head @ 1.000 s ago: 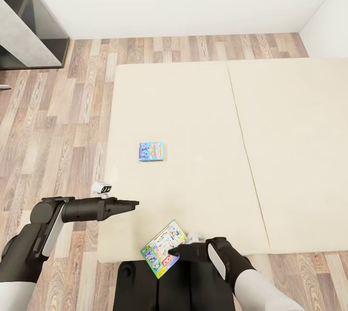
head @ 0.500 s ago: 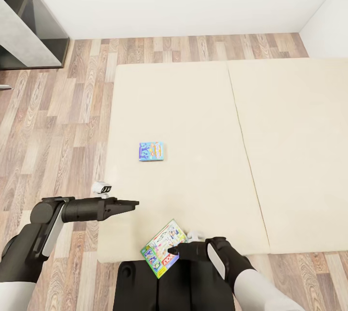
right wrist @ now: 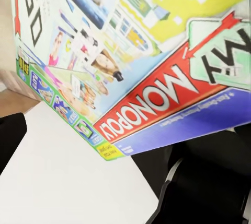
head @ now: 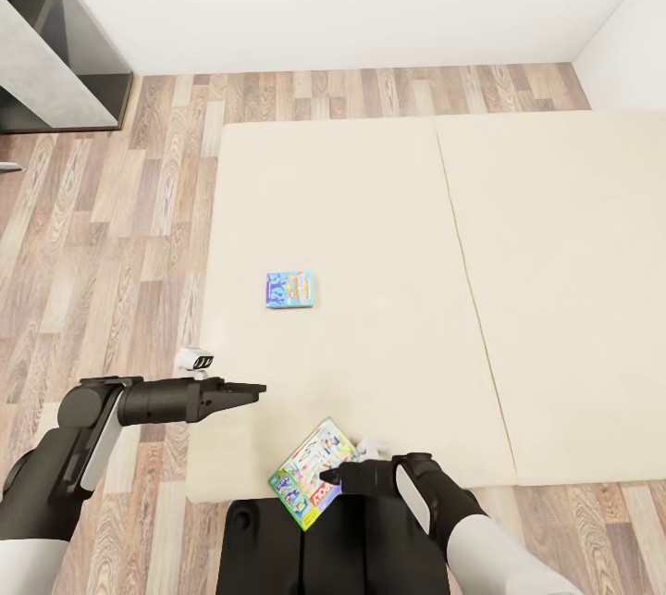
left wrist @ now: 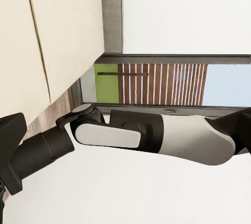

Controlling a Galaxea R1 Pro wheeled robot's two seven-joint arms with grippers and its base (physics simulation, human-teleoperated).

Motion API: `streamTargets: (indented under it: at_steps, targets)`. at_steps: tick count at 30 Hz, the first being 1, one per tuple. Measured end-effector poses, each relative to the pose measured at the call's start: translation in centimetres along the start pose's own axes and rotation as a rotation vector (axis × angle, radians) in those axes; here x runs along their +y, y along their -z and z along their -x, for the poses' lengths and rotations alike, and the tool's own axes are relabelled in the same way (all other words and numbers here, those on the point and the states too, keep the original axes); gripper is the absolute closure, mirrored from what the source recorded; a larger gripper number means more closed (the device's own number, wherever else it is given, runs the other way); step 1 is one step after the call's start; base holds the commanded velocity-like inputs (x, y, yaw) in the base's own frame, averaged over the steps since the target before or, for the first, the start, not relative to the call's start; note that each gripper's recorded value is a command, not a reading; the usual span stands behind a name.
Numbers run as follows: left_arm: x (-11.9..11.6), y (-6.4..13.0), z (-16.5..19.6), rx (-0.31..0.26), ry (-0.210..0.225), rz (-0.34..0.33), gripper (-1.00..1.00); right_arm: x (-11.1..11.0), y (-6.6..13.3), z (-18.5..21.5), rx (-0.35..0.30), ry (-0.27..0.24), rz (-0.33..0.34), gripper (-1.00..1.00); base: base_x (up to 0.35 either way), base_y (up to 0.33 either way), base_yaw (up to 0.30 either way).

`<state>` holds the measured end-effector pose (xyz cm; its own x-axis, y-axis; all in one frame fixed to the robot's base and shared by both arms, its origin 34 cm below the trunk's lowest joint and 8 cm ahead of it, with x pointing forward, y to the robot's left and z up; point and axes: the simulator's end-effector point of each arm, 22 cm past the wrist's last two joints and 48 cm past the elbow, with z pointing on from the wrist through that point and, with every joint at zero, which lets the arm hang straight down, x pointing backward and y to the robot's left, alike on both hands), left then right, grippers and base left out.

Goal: Put all the toys in the child's room - the three board games (two on the bed and one on the table), the two jigsaw puzzles on the table, and the tennis ball on the table - inside the toy box on the table in the child's room.

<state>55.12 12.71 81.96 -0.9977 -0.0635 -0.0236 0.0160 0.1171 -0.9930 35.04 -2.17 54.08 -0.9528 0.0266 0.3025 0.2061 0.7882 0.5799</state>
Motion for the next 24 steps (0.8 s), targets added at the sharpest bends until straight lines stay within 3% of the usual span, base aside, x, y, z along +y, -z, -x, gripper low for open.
streamTargets:
  at_steps: [16,24]
  targets:
    - [0.0,0.0,0.0,0.001,0.0,0.001,-1.0,0.2,0.1,0.7,-0.024,0.008,0.006,-1.0,0.0,0.0,0.0]
    - [0.0,0.0,0.0,0.0,0.0,0.0,-1.0,0.6,0.1,1.3,-0.041,-0.017,0.025,-1.0,0.0,0.0,0.0]
